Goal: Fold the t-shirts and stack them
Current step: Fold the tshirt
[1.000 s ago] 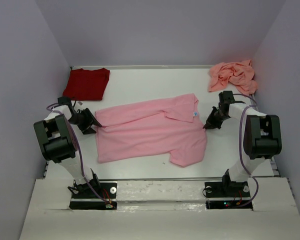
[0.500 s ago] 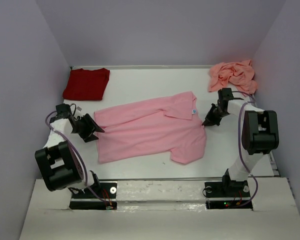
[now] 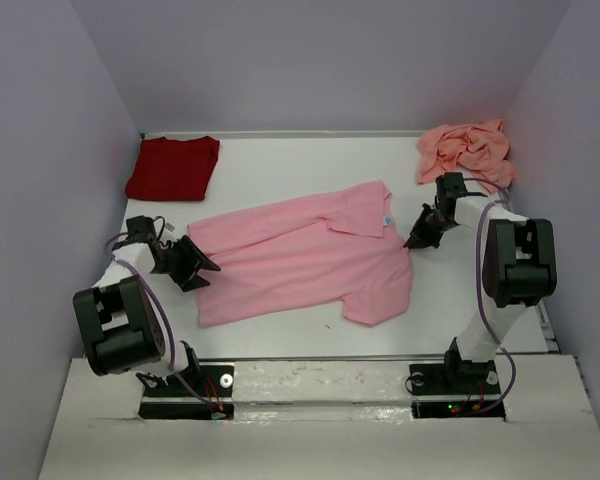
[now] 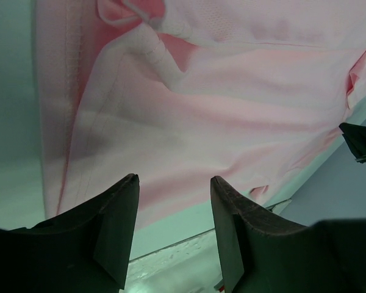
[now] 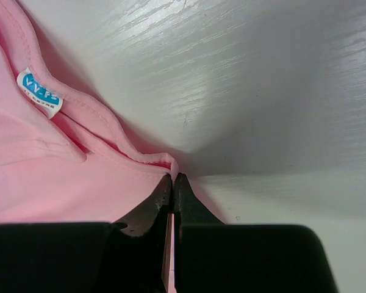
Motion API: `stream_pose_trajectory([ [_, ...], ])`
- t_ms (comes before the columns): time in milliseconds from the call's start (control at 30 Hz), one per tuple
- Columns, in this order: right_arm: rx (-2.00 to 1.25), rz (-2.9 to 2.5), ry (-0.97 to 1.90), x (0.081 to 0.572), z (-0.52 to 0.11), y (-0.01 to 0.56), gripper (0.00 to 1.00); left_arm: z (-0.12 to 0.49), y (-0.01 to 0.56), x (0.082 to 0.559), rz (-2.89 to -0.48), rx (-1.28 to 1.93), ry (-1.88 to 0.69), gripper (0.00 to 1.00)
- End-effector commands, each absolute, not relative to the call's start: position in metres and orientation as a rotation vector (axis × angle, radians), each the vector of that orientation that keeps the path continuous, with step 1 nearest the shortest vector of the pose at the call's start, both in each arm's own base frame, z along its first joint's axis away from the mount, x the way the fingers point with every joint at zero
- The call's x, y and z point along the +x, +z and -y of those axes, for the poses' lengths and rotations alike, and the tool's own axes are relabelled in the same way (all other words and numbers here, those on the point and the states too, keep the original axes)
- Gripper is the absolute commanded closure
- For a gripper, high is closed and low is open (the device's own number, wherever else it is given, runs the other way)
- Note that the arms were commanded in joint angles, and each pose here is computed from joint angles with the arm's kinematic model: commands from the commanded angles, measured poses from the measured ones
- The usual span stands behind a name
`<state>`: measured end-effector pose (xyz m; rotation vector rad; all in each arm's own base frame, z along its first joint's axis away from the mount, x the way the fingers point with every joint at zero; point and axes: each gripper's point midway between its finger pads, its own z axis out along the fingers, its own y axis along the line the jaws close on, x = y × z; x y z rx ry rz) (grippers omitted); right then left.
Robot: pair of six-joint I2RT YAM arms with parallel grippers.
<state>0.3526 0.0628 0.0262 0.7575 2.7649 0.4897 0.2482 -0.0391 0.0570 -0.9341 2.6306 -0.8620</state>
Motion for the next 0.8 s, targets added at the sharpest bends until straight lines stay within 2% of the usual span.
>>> stream_pose_trajectory([
  [0, 0.722, -2.739, 0.491, 0.366, -0.061, 0.036, 1.00, 0.043, 0.055, 0.257, -2.638, -0.922, -0.889, 0.41],
  [33, 0.724, -2.738, 0.491, 0.366, -0.061, 0.036, 1.00, 0.044, 0.053, 0.259, -2.647, -0.916, -0.886, 0.41],
  [100, 0.727, -2.741, 0.493, 0.366, -0.062, 0.036, 1.00, 0.045, 0.047, 0.261, -2.674, -0.901, -0.891, 0.49],
  [133, 0.726, -2.738, 0.491, 0.366, -0.061, 0.037, 1.00, 0.046, 0.042, 0.261, -2.693, -0.906, -0.897, 0.62],
  [200, 0.729, -2.739, 0.491, 0.366, -0.061, 0.037, 1.00, 0.046, 0.039, 0.262, -2.700, -0.907, -0.897, 0.80],
  [233, 0.731, -2.738, 0.492, 0.366, -0.061, 0.037, 1.00, 0.045, 0.037, 0.263, -2.699, -0.906, -0.899, 0.94],
  [267, 0.731, -2.738, 0.492, 0.366, -0.061, 0.037, 1.00, 0.046, 0.038, 0.263, -2.697, -0.907, -0.902, 0.98],
  [467, 0.743, -2.743, 0.490, 0.364, -0.061, 0.034, 1.00, 0.049, 0.033, 0.263, -2.717, -0.899, -0.898, 1.00],
  [767, 0.752, -2.747, 0.489, 0.369, -0.061, 0.031, 1.00, 0.047, -0.007, 0.260, -2.823, -0.970, -0.888, 1.00],
])
